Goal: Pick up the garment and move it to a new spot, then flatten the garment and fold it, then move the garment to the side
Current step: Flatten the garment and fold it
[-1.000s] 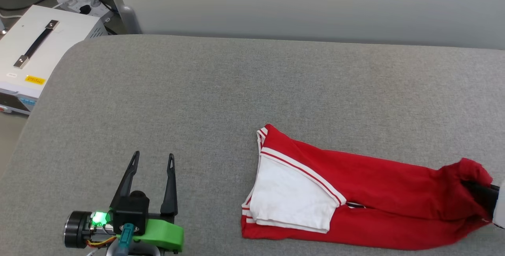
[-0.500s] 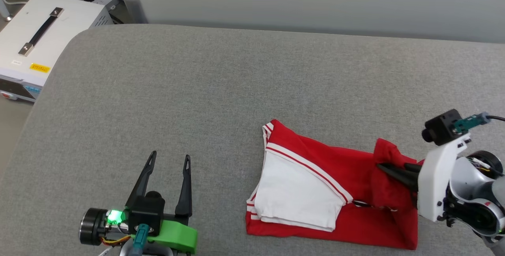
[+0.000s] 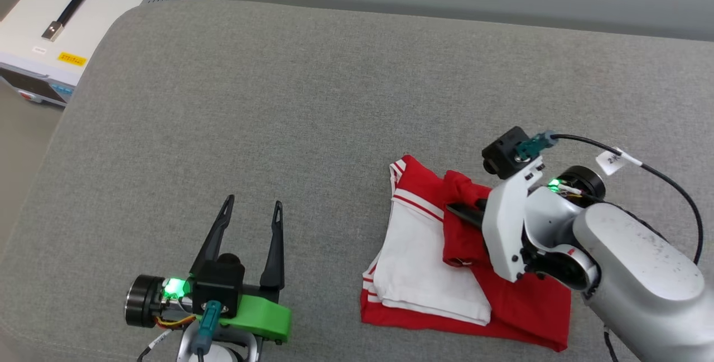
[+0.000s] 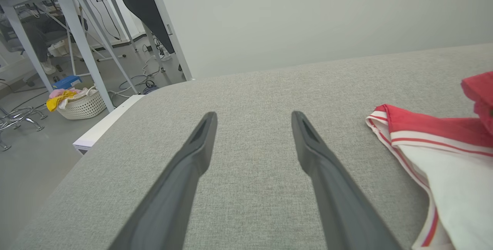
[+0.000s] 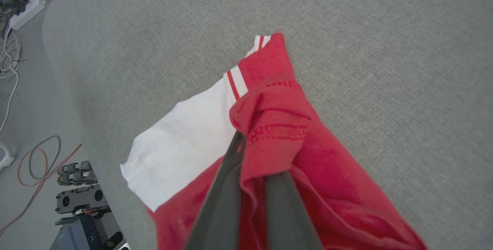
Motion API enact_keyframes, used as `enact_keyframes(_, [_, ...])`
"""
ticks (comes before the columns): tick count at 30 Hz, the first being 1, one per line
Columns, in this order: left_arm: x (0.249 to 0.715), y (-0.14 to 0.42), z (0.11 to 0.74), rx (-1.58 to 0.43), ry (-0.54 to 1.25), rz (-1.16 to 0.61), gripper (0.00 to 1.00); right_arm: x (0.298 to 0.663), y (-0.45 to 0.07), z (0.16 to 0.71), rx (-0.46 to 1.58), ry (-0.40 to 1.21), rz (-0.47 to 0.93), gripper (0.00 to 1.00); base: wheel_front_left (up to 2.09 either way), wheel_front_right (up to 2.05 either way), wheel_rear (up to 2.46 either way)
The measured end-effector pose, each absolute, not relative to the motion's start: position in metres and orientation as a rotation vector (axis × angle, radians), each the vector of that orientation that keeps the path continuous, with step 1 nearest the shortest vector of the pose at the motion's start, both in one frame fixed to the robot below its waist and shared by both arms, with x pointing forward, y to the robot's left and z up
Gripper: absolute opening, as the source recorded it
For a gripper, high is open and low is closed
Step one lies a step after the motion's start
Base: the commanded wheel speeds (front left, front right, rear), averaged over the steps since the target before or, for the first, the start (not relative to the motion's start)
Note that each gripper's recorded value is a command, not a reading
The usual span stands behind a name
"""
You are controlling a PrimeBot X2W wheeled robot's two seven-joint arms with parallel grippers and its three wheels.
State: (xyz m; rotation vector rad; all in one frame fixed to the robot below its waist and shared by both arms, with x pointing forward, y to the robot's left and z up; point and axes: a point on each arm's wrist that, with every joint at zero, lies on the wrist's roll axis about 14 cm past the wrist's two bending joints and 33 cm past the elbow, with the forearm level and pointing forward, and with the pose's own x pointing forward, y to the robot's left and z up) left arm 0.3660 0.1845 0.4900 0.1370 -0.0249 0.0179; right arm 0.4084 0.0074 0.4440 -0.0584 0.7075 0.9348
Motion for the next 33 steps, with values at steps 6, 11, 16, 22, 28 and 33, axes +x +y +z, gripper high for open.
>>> enact_keyframes(6, [0.37, 0.185, 0.488, 0.134, -0.018, 0.023, 1.0, 0.411, 0.025, 0.413, -0.139, 0.741, 0.95, 0.0, 0.0, 0.0, 0.0])
enact_keyframes(11, [0.372, 0.186, 0.487, 0.132, -0.017, 0.03, 1.0, 0.402, 0.025, 0.388, -0.186, 0.774, 0.956, 0.53, 0.0, 0.0, 0.0])
enact_keyframes(16, [0.371, 0.186, 0.492, 0.132, -0.033, 0.029, 1.0, 0.411, 0.026, 0.415, -0.15, 0.605, 0.956, 1.0, 0.0, 0.0, 0.0])
enact_keyframes(22, [0.366, 0.183, 0.499, 0.133, -0.055, 0.02, 1.0, 0.435, 0.002, 0.477, -0.113, 0.298, 0.879, 1.0, 0.0, 0.0, 0.0])
enact_keyframes(28, [0.363, 0.182, 0.506, 0.141, -0.079, 0.01, 1.0, 0.446, -0.047, 0.526, -0.087, 0.067, 0.709, 1.0, 0.0, 0.0, 0.0])
enact_keyframes(33, [0.361, 0.176, 0.516, 0.145, -0.113, -0.012, 1.0, 0.44, -0.116, 0.556, -0.061, -0.129, 0.446, 1.0, 0.0, 0.0, 0.0])
